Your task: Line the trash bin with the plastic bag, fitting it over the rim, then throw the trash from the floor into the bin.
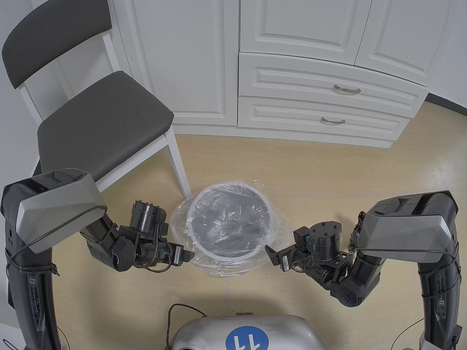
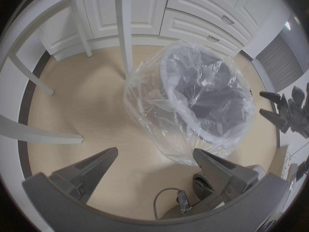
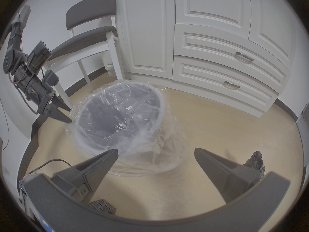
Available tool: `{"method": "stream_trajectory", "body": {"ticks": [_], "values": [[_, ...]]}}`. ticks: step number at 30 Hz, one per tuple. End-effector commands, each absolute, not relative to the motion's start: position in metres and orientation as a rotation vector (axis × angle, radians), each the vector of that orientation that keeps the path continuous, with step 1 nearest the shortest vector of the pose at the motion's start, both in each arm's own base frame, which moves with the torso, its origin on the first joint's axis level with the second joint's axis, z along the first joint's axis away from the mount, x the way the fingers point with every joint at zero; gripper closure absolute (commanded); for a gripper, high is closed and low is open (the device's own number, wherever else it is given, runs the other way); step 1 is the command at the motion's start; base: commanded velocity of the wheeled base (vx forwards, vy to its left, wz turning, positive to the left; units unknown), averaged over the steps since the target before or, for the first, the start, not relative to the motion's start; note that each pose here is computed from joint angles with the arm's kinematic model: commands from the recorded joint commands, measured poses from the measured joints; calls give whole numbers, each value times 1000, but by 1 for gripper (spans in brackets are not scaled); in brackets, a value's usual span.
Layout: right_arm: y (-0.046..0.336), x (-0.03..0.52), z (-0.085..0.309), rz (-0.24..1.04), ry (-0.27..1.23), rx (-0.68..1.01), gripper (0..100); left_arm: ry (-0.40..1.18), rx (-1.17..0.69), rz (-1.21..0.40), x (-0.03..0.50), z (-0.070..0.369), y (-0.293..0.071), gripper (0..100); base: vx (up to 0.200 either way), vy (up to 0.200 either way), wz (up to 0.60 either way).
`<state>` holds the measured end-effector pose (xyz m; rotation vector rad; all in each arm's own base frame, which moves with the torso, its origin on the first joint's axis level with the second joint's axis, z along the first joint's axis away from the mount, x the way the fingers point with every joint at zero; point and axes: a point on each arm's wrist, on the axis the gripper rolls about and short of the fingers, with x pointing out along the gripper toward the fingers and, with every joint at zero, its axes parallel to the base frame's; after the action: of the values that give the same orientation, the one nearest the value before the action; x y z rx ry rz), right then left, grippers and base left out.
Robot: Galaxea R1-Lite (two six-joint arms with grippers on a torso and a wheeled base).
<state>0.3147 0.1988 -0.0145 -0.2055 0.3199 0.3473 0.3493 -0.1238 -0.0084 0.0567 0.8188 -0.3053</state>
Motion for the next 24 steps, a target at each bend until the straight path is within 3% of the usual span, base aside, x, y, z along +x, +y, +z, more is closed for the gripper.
{"method": "stream_trajectory", "body": {"ticks": [1, 9, 14, 24], "values": [[200, 315, -13, 349, 313, -204, 0, 864, 72, -320, 346, -25, -131, 0, 0, 0, 0], [214, 313, -11, 379, 260, -175, 0, 828, 78, -337, 348, -41, -145, 0, 0, 0, 0], [216, 310, -14, 388, 270, -183, 0, 712, 67, -292, 352, -66, -159, 0, 0, 0, 0], [203, 319, 6, 344, 228, -159, 0, 692, 62, -306, 347, -61, -158, 0, 0, 0, 0]]}}
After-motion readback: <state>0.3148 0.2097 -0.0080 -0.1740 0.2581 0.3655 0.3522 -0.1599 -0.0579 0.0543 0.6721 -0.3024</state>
